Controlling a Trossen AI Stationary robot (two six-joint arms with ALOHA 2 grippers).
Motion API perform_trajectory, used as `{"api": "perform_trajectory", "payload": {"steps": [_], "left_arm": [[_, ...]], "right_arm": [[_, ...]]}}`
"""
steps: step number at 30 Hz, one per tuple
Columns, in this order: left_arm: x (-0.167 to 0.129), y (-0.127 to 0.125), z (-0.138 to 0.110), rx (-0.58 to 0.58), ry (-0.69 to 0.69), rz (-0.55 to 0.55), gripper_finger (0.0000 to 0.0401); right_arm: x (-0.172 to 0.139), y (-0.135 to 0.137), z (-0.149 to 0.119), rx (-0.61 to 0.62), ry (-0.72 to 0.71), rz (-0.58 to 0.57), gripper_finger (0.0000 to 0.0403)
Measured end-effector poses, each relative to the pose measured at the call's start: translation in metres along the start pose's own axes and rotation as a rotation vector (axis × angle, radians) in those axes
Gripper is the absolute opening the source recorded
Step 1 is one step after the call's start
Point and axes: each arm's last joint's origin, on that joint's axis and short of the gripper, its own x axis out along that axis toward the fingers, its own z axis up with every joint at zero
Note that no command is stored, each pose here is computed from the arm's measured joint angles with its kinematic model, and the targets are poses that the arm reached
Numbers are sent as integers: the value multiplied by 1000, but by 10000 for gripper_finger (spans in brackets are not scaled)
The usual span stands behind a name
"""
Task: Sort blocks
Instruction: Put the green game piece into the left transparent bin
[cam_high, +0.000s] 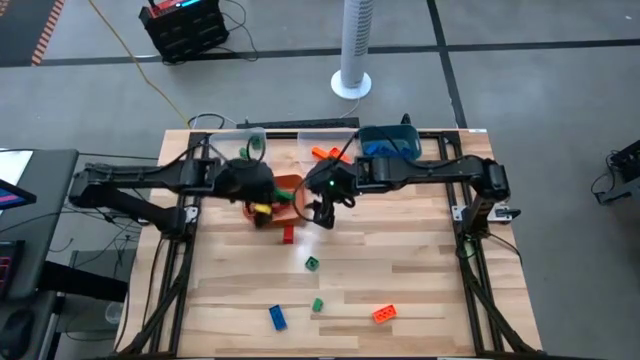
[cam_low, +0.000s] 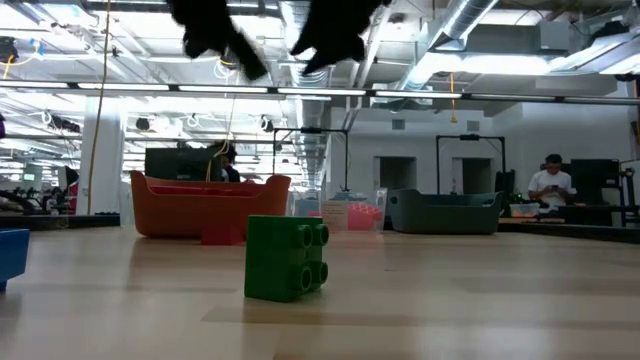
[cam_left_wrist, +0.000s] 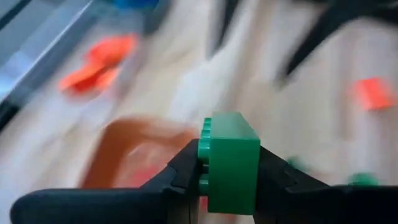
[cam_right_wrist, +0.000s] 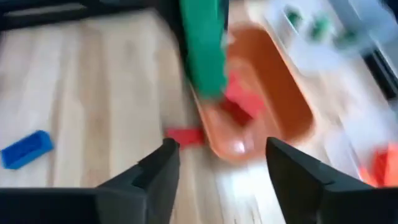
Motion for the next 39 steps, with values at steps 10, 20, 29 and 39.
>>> {"api": "perform_trajectory", "payload": {"steps": [10,20,29,39], "left_arm": [[5,109,-18,-191,245,424,87],[22,195,-66,-404,450,656,87],[48,222,-87,-453,586,717,101],[38,217,-76,-395,585,699,198]], "right_arm": [[0,0,-1,209,1,-23,255],[-6,49,-8,263,-24,-26,255],[-13,77,-23,263,23,-69,255],[-20,94,-41,228,134,-85,255]]}}
